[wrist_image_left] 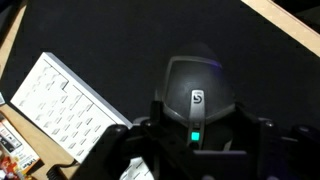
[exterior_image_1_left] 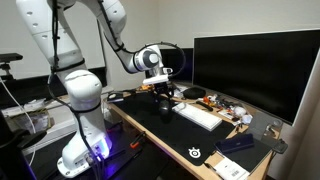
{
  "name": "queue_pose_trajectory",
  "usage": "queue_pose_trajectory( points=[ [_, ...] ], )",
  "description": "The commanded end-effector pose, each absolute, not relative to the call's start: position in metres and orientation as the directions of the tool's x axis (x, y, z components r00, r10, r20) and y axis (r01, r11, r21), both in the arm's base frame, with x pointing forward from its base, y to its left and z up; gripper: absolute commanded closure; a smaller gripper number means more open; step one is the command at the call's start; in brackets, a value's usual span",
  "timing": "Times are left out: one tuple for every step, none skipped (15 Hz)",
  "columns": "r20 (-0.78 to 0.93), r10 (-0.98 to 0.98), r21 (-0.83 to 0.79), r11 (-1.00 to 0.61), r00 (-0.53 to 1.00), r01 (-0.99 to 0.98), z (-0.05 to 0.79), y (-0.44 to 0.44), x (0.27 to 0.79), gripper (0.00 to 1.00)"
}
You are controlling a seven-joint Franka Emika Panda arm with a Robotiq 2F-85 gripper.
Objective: Move the mouse to the left on the desk
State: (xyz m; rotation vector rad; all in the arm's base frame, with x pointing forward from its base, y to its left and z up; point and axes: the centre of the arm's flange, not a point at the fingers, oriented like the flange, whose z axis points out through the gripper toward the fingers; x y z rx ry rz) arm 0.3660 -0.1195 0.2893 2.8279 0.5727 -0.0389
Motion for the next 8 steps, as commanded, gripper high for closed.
queue_pose_trajectory(
  points=[
    [-0.065,0.362,0.244,-0.898,0.930,0.367,0.287,-0.117,0.367,0.53],
    [-0.062,0.358,0.213,-0.907,0.932,0.363,0.283,-0.113,0.370,0.53],
    [-0.060,0.349,0.188,-0.916,0.935,0.353,0.280,-0.109,0.373,0.53],
    [-0.056,0.331,0.150,-0.930,0.942,0.336,0.278,-0.102,0.376,0.53],
    [-0.049,0.313,0.127,-0.940,0.949,0.316,0.278,-0.093,0.378,0.53],
    [-0.043,0.299,0.099,-0.948,0.953,0.302,0.277,-0.085,0.380,0.53],
    [-0.038,0.286,0.079,-0.954,0.957,0.288,0.277,-0.076,0.381,0.53],
    [-0.033,0.274,0.058,-0.960,0.961,0.276,0.277,-0.067,0.384,0.53]
  ],
)
